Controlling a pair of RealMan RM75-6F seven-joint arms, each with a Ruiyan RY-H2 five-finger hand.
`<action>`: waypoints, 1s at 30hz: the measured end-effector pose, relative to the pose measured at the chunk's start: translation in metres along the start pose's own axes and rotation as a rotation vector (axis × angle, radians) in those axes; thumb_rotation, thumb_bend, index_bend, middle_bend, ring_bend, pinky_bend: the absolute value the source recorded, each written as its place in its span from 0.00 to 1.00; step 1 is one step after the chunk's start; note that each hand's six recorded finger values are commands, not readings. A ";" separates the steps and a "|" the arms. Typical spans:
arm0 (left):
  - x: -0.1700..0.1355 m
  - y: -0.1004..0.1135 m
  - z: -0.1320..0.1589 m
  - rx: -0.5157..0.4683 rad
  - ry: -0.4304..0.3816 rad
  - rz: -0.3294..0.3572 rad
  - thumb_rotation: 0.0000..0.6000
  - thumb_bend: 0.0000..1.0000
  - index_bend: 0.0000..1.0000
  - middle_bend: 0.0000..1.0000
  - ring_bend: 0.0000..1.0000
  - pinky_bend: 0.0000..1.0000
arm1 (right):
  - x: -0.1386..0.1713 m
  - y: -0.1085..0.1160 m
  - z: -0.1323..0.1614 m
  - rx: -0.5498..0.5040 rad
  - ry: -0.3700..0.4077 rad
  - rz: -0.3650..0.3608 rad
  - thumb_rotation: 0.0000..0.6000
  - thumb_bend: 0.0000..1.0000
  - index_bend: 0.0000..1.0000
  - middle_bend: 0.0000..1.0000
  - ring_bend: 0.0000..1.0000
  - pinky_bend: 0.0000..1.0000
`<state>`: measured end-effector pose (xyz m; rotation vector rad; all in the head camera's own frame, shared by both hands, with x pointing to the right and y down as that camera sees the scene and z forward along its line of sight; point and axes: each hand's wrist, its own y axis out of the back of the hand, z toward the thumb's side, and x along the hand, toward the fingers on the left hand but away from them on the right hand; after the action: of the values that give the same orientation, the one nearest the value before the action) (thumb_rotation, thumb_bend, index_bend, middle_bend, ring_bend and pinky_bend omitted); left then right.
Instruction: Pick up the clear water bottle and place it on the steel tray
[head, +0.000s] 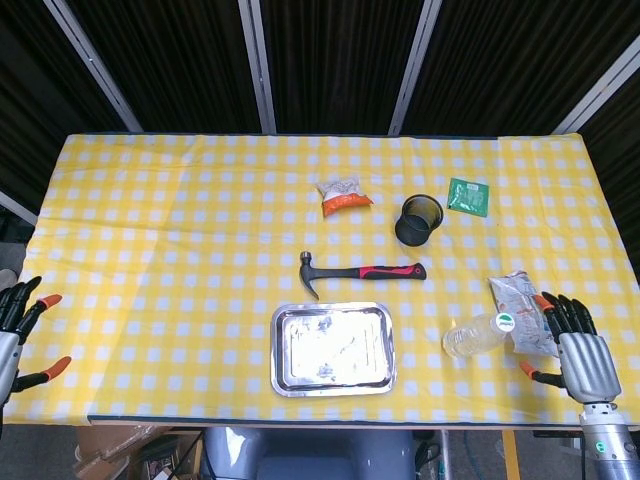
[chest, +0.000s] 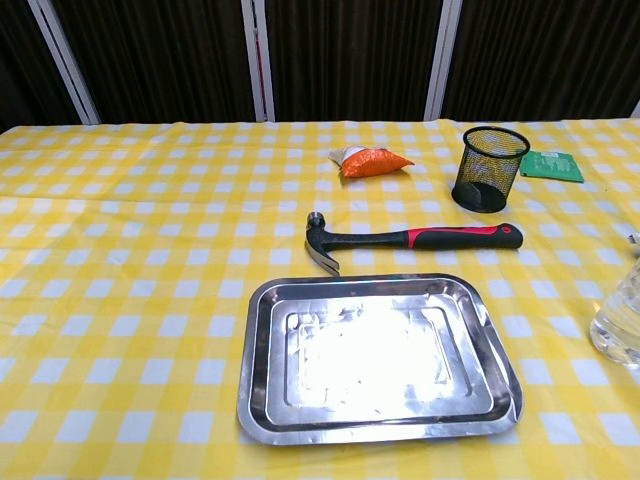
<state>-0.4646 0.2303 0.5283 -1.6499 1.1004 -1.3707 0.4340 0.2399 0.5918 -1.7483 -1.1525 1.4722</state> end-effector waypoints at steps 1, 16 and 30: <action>0.000 -0.001 0.000 0.002 0.002 -0.002 1.00 0.18 0.19 0.00 0.00 0.00 | -0.001 -0.002 0.001 -0.026 0.004 0.011 1.00 0.19 0.12 0.10 0.00 0.00; 0.003 0.001 -0.001 0.024 0.015 0.016 1.00 0.18 0.19 0.00 0.00 0.00 | -0.037 -0.036 0.042 -0.344 0.021 0.229 1.00 0.19 0.12 0.10 0.00 0.00; 0.003 -0.002 0.000 0.037 0.015 0.011 1.00 0.18 0.19 0.00 0.00 0.00 | -0.041 -0.057 0.063 -0.566 0.006 0.336 1.00 0.19 0.16 0.11 0.00 0.00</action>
<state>-0.4641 0.2278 0.5309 -1.6072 1.0854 -1.3906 0.3576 0.2243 0.6452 -2.4242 -1.4210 1.4048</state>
